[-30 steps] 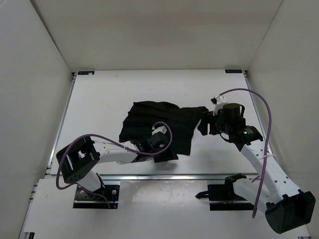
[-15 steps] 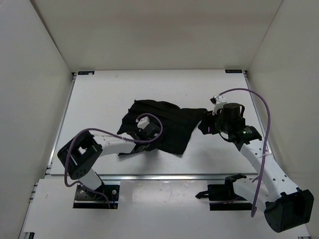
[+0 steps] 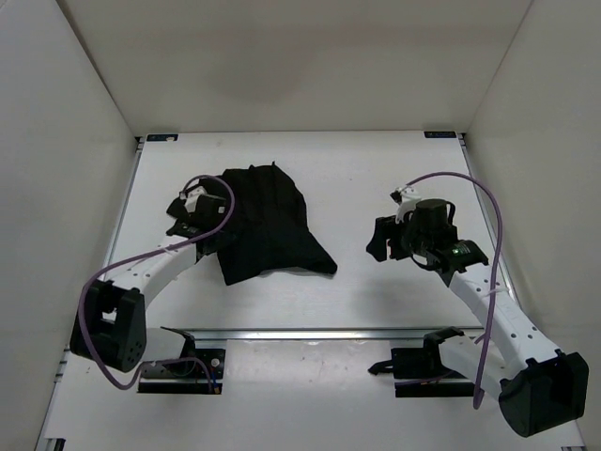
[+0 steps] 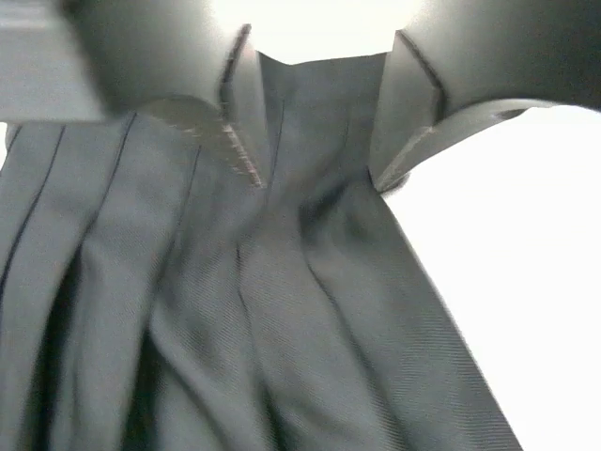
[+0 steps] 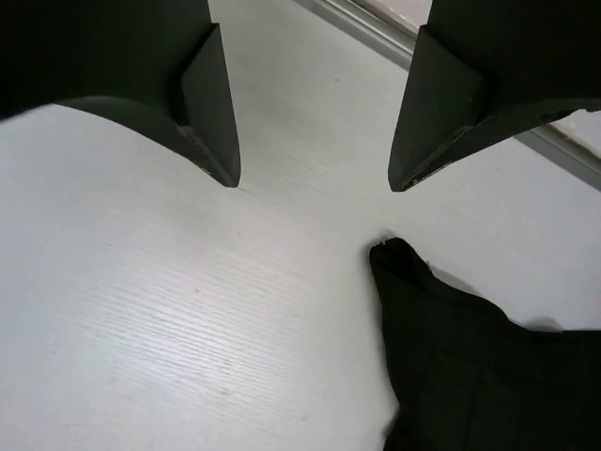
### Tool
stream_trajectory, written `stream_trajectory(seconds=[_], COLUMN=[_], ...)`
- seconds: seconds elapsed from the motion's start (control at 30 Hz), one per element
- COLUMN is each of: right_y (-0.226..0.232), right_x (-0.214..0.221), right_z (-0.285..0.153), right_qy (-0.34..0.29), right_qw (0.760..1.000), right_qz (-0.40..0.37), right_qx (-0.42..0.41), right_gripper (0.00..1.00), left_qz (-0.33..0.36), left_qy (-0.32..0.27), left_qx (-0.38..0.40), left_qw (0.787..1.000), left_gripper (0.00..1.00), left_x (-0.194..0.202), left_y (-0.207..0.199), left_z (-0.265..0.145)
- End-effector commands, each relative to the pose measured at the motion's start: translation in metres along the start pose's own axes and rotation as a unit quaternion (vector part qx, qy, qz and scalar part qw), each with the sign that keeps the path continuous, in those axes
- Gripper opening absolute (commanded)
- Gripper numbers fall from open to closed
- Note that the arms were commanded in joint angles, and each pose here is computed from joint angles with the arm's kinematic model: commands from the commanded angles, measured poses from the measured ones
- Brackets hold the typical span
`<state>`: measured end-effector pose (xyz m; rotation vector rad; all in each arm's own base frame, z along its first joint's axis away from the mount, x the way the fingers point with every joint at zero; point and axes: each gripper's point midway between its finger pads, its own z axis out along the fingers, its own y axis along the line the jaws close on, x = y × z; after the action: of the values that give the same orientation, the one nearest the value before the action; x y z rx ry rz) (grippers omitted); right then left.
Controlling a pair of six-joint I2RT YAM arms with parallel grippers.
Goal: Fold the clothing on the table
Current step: Flatten the skirt out
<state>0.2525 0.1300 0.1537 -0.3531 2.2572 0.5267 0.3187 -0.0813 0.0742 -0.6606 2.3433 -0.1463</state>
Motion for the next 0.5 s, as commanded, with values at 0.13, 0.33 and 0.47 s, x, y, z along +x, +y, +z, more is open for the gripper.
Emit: stream_trajectory(seconds=[0.13, 0.33, 0.47], right_y=[0.029, 0.035, 0.036], right_x=[-0.008, 0.014, 0.022], right_z=[0.013, 0.033, 0.038], right_qy=[-0.027, 0.003, 0.007], right_qw=[0.996, 0.989, 0.988], right_qz=[0.045, 0.095, 0.104], right_qx=[-0.075, -0.109, -0.113], right_gripper=[0.37, 0.24, 0.34], left_qz=[0.071, 0.039, 0.039], left_qy=[0.044, 0.056, 0.094], left_qx=[0.014, -0.007, -0.002], left_qw=[0.996, 0.998, 0.995], left_gripper=[0.71, 0.77, 0.8], left_x=[0.032, 0.053, 0.076], left_y=[0.02, 0.053, 0.055], left_z=[-0.032, -0.031, -0.026])
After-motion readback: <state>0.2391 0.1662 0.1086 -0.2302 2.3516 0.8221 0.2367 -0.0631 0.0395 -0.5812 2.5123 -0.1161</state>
